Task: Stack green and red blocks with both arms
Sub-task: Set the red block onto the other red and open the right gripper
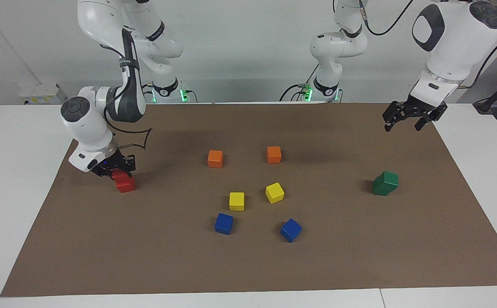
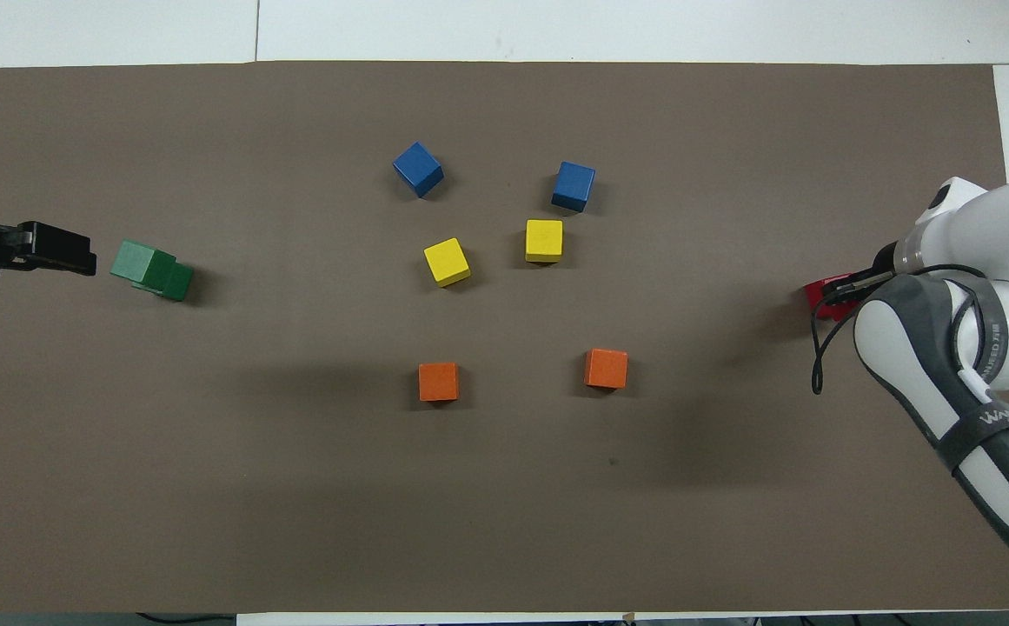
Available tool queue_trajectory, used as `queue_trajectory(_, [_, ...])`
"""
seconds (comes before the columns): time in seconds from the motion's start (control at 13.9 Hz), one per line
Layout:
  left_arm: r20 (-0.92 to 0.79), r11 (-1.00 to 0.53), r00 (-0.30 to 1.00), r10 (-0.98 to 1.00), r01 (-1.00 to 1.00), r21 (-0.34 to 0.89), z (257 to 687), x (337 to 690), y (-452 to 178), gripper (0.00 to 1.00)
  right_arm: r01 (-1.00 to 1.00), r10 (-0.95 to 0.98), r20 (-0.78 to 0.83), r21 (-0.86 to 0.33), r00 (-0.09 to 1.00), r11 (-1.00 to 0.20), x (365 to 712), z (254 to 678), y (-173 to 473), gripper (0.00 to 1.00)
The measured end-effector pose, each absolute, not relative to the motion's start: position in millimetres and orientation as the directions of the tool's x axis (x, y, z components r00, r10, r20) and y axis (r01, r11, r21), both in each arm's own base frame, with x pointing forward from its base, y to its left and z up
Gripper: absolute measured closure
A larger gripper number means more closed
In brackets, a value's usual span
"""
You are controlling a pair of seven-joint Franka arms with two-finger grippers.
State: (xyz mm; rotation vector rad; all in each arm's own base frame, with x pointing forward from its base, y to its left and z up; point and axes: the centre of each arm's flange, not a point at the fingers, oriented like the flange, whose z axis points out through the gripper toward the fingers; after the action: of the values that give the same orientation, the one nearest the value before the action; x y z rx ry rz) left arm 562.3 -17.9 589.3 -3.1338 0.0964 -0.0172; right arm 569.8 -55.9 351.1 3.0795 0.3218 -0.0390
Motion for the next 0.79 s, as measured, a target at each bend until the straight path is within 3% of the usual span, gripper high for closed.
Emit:
queue_trajectory(0.14, [0.008, -0.998, 0.998, -0.059, -0.059, -0.006, 587.7, 562.7, -16.4, 0.0, 0.206, 0.205, -0.029, 0.043, 0.978, -0.978, 570.0, 351.2, -55.9, 0.32])
queue_trajectory(0.36, [0.005, -0.998, 0.998, -0.059, -0.059, -0.006, 586.1, 562.7, -16.5, 0.0, 0.205, 0.203, -0.028, 0.043, 0.979, -0.978, 570.0, 351.2, -56.3, 0.0])
queue_trajectory(0.79, [0.009, -0.998, 0.998, -0.058, -0.058, -0.006, 588.2, 562.9, -17.6, 0.0, 0.196, 0.196, -0.018, 0.046, 0.98, -0.979, 571.7, 354.4, -60.9, 0.0])
